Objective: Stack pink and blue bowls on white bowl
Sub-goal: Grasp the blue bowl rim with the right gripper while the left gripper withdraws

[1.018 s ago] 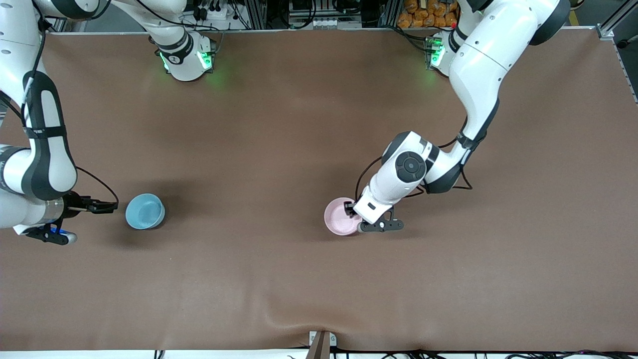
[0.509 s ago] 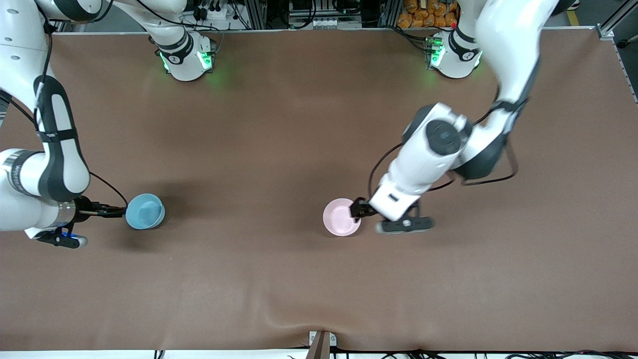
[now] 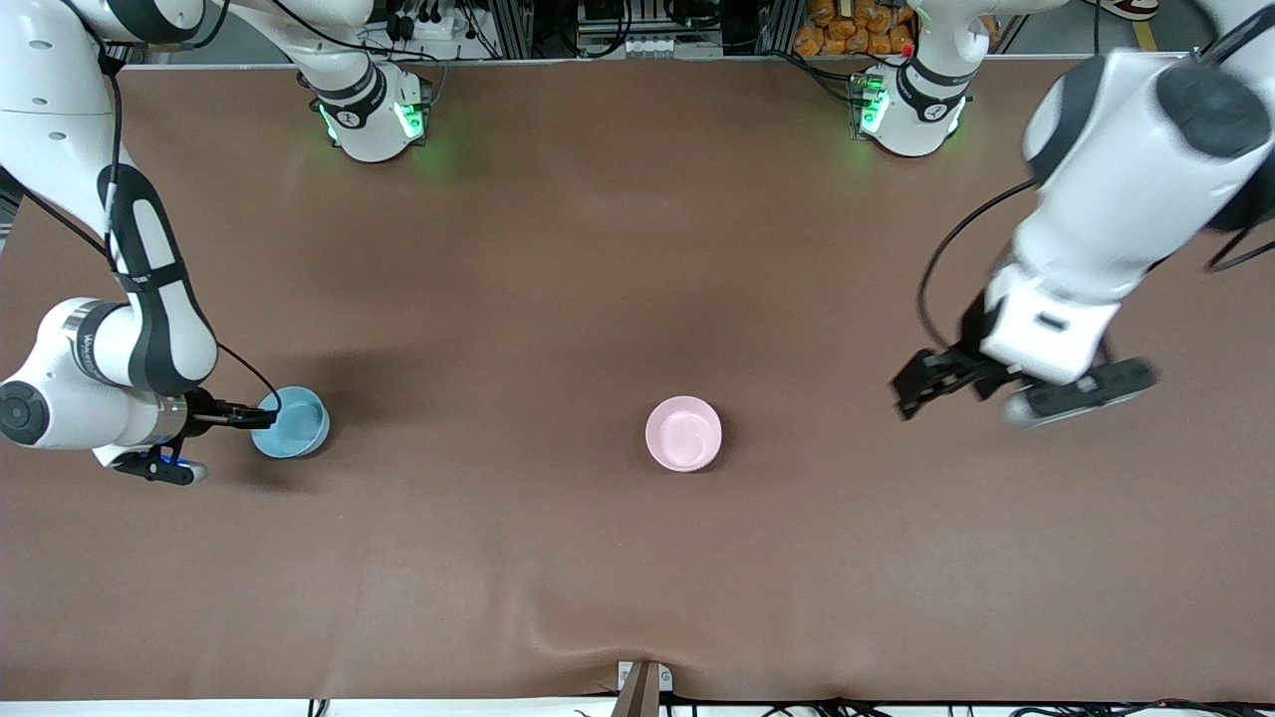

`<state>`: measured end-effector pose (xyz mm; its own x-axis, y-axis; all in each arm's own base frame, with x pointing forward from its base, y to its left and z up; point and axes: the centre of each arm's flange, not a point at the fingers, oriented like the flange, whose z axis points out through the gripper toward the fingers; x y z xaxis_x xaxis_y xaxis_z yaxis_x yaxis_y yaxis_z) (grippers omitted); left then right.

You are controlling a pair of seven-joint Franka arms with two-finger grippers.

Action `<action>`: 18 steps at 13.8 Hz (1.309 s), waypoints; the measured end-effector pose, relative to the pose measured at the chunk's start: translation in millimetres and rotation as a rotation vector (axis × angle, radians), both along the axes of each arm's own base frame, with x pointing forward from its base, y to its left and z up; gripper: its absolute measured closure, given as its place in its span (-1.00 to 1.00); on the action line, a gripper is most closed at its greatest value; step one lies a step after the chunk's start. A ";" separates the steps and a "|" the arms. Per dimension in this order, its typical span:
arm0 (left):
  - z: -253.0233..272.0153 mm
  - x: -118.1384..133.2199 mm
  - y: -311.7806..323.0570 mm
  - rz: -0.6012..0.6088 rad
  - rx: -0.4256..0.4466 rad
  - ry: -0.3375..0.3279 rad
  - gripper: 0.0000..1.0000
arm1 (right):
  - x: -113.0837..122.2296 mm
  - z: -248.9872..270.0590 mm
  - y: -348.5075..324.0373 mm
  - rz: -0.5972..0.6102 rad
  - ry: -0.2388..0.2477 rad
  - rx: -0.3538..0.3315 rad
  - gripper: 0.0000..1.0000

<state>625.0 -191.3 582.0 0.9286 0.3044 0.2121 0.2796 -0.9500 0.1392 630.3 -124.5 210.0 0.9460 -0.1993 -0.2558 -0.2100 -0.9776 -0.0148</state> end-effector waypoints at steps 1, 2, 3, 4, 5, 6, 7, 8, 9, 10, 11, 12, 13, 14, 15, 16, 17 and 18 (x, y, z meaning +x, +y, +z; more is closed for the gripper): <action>12.3 -6.5 5.6 0.003 0.010 -0.002 -1.00 | -2.6 -5.1 0.4 0.000 -0.006 -0.001 -1.00; 24.2 -13.5 9.5 -0.001 0.021 -0.005 -1.00 | -4.7 -8.9 0.9 0.000 -0.008 -0.002 -0.90; 34.6 -21.2 14.8 -0.017 0.038 0.002 -1.00 | -6.0 -10.7 1.3 0.003 -0.007 -0.001 -0.89; 43.9 -28.0 23.3 -0.044 0.060 0.010 -1.00 | -6.0 -10.7 1.5 0.009 -0.008 0.001 -0.77; 51.6 -32.6 33.6 -0.076 0.079 0.015 -1.00 | -5.9 -10.6 2.0 0.013 -0.008 0.002 -0.58; 57.4 -34.4 45.1 -0.098 0.090 0.014 -1.00 | -6.0 -10.6 2.4 0.017 -0.006 0.004 -0.31; 59.4 -34.2 54.1 -0.107 0.093 0.015 -1.00 | -6.6 -9.8 2.6 0.026 -0.002 0.007 -0.05; 57.7 -33.0 61.1 -0.110 0.096 0.023 -1.00 | -6.8 -7.2 2.9 0.042 -0.001 0.011 0.20; 54.1 -32.3 67.8 -0.120 0.106 0.037 -1.00 | -6.7 -3.9 3.5 0.053 -0.002 0.014 0.44; 51.5 -31.4 76.0 -0.139 0.120 0.051 -1.00 | -6.4 -1.7 4.1 0.058 -0.003 0.015 0.67; 50.3 -32.0 84.1 -0.157 0.128 0.068 -1.00 | -6.4 -0.6 4.8 0.060 -0.003 0.017 0.91; 49.5 -35.0 90.3 -0.169 0.131 0.093 -1.00 | -6.0 3.2 6.6 0.065 -0.002 0.018 0.96; 49.6 -39.6 95.3 -0.170 0.134 0.113 -1.00 | -4.8 10.2 10.0 0.071 -0.006 0.018 0.96; 49.9 -45.7 98.1 -0.169 0.134 0.125 -1.00 | -3.1 17.0 15.9 0.081 -0.012 0.017 0.96; 50.0 -52.6 98.9 -0.168 0.134 0.133 -1.00 | -1.4 22.7 22.0 0.090 -0.019 0.015 0.96; 49.8 -60.0 100.1 -0.165 0.133 0.142 -1.00 | -0.1 28.0 27.4 0.099 -0.024 0.014 0.96; 49.1 -66.7 102.3 -0.161 0.126 0.156 -1.00 | 0.4 33.4 31.9 0.106 -0.024 0.015 0.96; 49.7 -71.8 105.7 -0.155 0.119 0.164 -1.00 | 1.2 41.9 37.9 0.114 -0.023 0.017 0.96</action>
